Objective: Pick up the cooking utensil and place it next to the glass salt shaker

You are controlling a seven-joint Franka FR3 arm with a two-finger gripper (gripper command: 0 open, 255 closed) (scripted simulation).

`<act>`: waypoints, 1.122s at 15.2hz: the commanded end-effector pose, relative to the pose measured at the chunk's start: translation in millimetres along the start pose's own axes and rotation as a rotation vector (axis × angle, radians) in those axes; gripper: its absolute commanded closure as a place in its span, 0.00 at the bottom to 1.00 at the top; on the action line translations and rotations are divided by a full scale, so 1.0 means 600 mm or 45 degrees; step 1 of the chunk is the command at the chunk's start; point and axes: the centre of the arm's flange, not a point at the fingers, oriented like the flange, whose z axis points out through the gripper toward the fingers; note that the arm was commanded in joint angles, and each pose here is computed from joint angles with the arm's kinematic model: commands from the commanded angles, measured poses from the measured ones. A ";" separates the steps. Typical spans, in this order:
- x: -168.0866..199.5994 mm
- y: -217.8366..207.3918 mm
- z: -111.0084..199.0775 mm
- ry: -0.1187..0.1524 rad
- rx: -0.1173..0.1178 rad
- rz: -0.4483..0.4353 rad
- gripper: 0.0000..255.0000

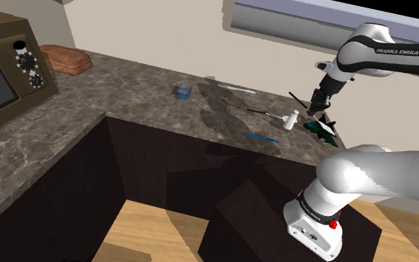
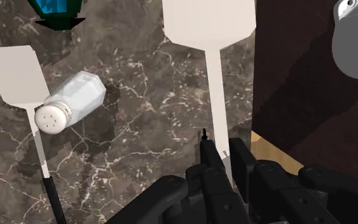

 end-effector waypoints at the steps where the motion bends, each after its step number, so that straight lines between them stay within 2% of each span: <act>1: -0.044 0.001 -0.002 0.000 0.000 -0.001 1.00; 5: -0.140 -0.009 -0.009 0.000 0.000 -0.001 1.00; 17: -0.147 -0.009 0.097 0.000 0.000 -0.001 1.00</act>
